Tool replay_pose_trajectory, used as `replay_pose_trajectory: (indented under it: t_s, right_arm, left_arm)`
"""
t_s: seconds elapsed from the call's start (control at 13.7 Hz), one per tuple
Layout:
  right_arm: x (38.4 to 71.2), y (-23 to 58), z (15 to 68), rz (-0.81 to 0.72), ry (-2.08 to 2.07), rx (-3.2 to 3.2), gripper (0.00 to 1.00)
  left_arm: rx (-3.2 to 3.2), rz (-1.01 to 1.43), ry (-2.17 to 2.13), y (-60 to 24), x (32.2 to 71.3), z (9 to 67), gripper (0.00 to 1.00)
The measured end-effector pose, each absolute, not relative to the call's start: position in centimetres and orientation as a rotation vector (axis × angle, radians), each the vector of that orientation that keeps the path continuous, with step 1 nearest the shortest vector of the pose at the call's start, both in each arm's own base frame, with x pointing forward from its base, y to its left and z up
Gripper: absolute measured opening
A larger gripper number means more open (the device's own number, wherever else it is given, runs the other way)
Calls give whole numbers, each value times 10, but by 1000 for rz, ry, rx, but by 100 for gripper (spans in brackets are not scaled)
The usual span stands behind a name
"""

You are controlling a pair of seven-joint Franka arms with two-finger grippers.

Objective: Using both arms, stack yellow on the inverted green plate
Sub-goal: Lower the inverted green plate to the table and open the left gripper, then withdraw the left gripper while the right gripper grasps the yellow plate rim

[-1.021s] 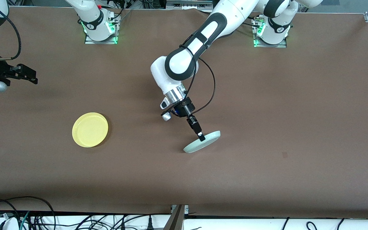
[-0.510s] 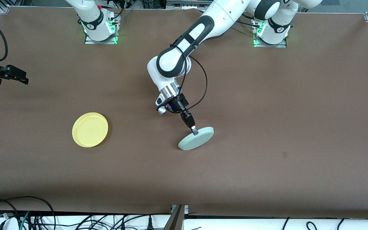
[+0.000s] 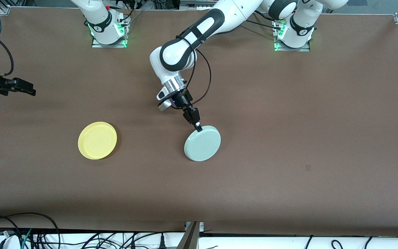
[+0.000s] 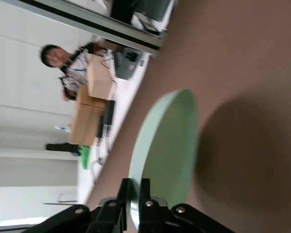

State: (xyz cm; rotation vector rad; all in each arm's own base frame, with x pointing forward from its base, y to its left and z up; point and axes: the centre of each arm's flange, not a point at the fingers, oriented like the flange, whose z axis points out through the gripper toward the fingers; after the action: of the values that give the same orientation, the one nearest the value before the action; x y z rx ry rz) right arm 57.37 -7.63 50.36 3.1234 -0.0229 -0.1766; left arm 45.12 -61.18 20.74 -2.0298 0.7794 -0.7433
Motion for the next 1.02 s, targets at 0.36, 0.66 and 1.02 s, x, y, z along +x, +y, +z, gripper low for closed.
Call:
replay_pose_trajectory:
  t_s: [0.36, 0.66, 1.02]
  right_arm:
    - [613, -75, 405, -170, -168, 3228, 100]
    - [633, -93, 325, -143, -261, 3234, 100]
    - [636, -93, 236, -116, -398, 3271, 96]
  left_arm:
    - [-2381, -636, 654, -625, 426, 174, 69]
    - [-2590, -540, 469, -629, 435, 207, 99]
    - [-2891, -318, 261, -505, 584, 350, 100]
